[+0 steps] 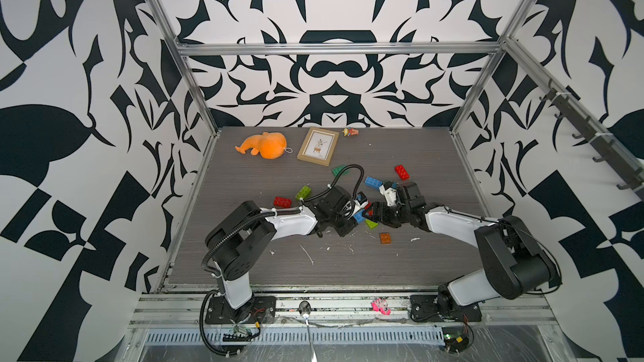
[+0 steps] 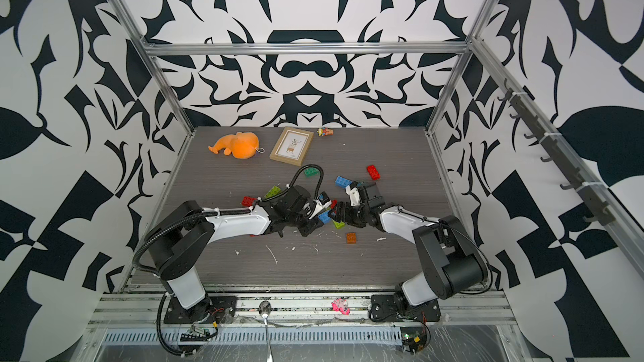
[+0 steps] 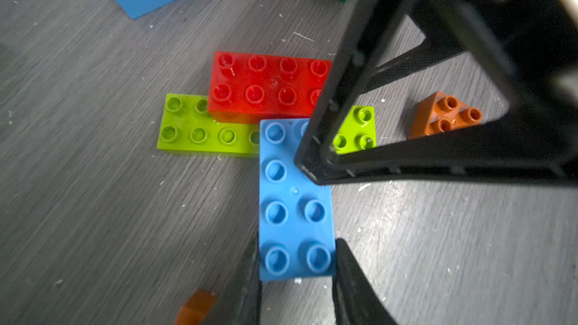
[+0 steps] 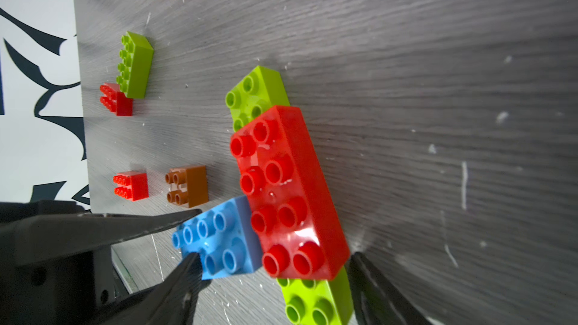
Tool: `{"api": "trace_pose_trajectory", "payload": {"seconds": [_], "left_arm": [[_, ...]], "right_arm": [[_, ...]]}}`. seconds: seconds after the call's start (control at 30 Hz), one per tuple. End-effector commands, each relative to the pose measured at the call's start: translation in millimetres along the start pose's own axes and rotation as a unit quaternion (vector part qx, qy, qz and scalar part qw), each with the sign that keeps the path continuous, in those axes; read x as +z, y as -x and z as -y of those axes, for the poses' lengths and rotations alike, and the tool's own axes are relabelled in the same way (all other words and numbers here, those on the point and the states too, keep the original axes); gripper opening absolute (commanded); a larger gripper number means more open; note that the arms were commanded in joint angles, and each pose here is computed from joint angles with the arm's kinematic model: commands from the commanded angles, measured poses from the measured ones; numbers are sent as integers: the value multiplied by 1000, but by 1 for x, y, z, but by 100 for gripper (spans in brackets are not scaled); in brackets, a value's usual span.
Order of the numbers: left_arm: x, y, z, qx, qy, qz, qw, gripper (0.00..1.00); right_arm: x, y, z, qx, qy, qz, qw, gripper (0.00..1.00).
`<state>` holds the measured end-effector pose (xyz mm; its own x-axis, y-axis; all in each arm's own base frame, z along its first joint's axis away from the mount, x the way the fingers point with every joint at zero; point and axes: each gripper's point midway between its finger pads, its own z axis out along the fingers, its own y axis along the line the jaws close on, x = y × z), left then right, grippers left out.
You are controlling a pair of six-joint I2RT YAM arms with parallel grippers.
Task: Assemble a small pinwheel with lego
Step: Assemble the lego brick with the lego brick.
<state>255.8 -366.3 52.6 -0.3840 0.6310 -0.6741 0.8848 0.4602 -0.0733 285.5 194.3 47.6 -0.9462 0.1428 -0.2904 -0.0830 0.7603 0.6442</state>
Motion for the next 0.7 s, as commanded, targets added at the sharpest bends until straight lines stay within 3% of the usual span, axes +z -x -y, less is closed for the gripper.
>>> {"api": "trace_pose_trajectory", "payload": {"seconds": [0.0, 0.67], "left_arm": [[0, 4, 0, 4, -5, 8, 1000, 28], [3, 7, 9, 28, -22, -5, 999, 28]], "right_arm": [[-5, 12, -5, -16, -5, 17, 1000, 75], [-9, 13, 13, -10, -63, 20, 998, 72]]}}
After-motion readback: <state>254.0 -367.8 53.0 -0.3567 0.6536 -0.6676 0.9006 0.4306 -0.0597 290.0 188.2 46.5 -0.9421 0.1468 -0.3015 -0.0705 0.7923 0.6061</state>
